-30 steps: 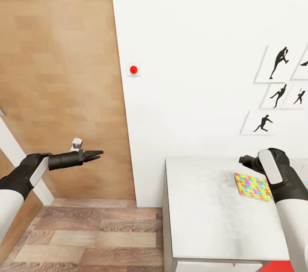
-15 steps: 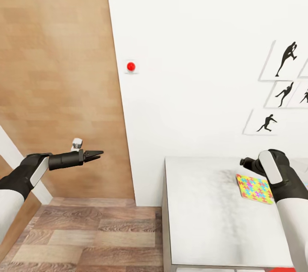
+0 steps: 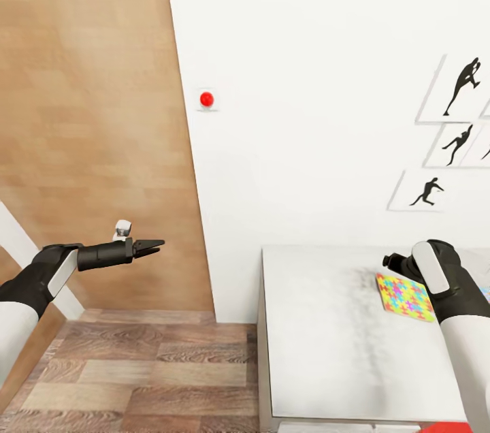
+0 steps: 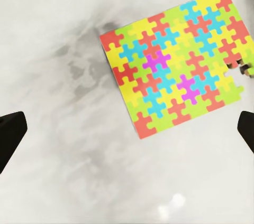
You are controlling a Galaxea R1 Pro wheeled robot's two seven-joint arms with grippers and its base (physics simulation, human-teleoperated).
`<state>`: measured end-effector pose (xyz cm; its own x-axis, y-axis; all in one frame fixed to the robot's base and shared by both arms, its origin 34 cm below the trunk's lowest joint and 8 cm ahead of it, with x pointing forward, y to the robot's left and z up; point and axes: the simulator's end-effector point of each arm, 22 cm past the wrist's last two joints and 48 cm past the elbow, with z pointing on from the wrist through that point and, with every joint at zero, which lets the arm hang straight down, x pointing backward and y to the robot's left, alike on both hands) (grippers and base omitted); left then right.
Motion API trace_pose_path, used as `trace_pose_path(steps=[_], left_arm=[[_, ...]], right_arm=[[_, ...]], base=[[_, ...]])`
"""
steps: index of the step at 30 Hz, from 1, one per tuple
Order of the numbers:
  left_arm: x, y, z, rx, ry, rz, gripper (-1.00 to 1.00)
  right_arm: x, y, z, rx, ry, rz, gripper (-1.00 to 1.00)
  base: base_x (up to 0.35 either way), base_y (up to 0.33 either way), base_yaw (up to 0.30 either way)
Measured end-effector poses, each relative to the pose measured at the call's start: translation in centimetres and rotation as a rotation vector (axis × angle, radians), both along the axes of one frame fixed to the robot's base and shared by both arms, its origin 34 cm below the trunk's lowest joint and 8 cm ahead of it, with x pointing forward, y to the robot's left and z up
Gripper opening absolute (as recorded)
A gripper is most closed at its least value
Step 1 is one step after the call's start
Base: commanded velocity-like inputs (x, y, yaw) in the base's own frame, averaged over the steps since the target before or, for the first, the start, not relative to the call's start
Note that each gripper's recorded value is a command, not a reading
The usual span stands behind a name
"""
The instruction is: Put all the toys in the child's room - the three board games (two on the bed and one on the table), the two jigsaw puzzles on the table, and the tennis ball on the table - inside the toy box on the table in the child's room.
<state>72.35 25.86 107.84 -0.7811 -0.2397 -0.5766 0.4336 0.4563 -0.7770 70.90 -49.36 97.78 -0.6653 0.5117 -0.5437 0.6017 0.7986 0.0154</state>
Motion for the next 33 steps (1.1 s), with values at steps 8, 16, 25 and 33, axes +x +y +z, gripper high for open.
trace_pose_path(steps=[8, 16, 25, 33], left_arm=[[0.1, 0.0, -0.8, 0.0, 0.013, 0.0, 1.0], [0.2, 0.0, -1.6, 0.0, 0.027, 0.0, 1.0], [0.2, 0.0, -2.3, 0.0, 0.038, 0.0, 1.0], [0.2, 0.0, -2.3, -0.001, 0.038, -0.001, 1.0]], right_arm=[[-0.1, -0.1, -0.9, 0.0, 0.014, -0.003, 1.0], [-0.2, -0.1, -1.7, 0.0, 0.028, -0.004, 1.0], [-0.3, -0.1, -2.6, -0.001, 0.044, -0.004, 1.0], [-0.4, -0.1, -2.6, 0.0, 0.046, -0.003, 1.0]], base=[[0.052, -0.143, 0.0], [0.073, -0.153, 0.0], [0.02, -0.035, 0.0], [0.0, 0.0, 0.0]])
